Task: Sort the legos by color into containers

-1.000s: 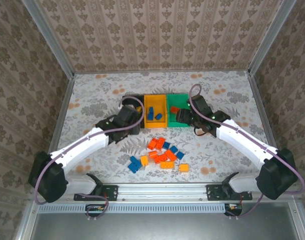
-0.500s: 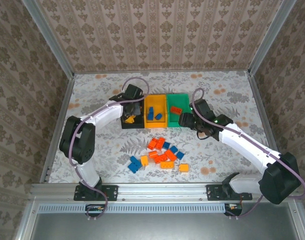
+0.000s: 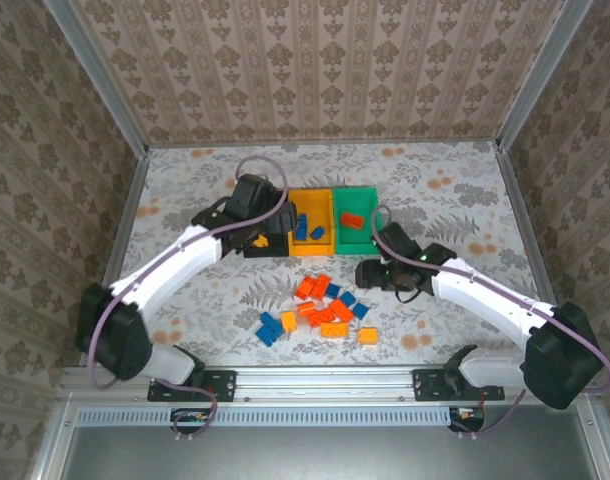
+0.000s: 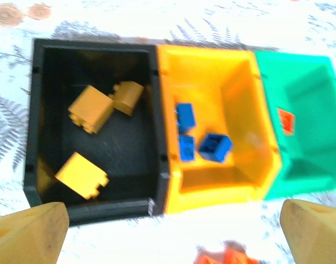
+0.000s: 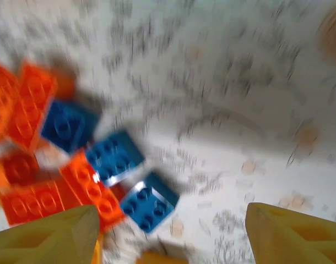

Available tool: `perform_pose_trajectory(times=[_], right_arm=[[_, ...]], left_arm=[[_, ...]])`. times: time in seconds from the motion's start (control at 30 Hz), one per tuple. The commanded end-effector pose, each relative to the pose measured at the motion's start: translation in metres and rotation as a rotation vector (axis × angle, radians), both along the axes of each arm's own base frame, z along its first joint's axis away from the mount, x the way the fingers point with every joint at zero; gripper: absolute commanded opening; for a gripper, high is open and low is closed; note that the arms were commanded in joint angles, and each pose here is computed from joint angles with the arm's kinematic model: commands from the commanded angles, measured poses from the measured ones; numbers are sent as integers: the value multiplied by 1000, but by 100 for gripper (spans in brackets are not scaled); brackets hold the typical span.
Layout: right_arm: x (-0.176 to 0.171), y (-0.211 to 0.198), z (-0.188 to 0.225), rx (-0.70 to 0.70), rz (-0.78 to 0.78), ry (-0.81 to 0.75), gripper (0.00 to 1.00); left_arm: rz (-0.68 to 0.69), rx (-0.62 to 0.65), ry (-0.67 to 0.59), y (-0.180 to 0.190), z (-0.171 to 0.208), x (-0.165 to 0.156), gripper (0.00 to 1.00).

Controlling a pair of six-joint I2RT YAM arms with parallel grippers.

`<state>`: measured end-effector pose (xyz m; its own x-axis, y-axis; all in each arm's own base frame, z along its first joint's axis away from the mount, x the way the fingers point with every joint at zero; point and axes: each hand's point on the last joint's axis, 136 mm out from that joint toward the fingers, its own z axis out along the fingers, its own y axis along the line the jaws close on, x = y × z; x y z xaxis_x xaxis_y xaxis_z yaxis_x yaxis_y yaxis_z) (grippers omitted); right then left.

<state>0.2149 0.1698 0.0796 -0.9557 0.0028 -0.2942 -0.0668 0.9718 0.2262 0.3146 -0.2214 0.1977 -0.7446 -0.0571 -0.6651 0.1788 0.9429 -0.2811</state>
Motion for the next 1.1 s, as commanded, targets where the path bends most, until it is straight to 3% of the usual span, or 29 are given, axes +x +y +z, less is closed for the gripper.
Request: perform_pose_trajectory(times=[0.0,0.17,0.33,0.53,0.7,0.87,1.07], right_arm=[[-41,6,-15,-8,87,110,73],[-72,23,-30,-82,192,151,80],[-79,17,-48,-164,181,165,80],[-81,2,-61,-240,151,179,68],[-83,-8,-65,-266,126,177,49],[-71,-8,-35,-229,121,81,38],[-24,36,34,-88,193,-68,37]], left_arm=[[-20,-9,57,1,-19,-31,100],[-6,-28,98,11,-38,-57,100],[9,-7,136,21,-52,-68,100],[25,8,146,29,-57,-73,100],[38,17,144,33,-57,-75,100],[63,29,142,42,-59,-78,100],[117,55,133,66,-60,-90,100]])
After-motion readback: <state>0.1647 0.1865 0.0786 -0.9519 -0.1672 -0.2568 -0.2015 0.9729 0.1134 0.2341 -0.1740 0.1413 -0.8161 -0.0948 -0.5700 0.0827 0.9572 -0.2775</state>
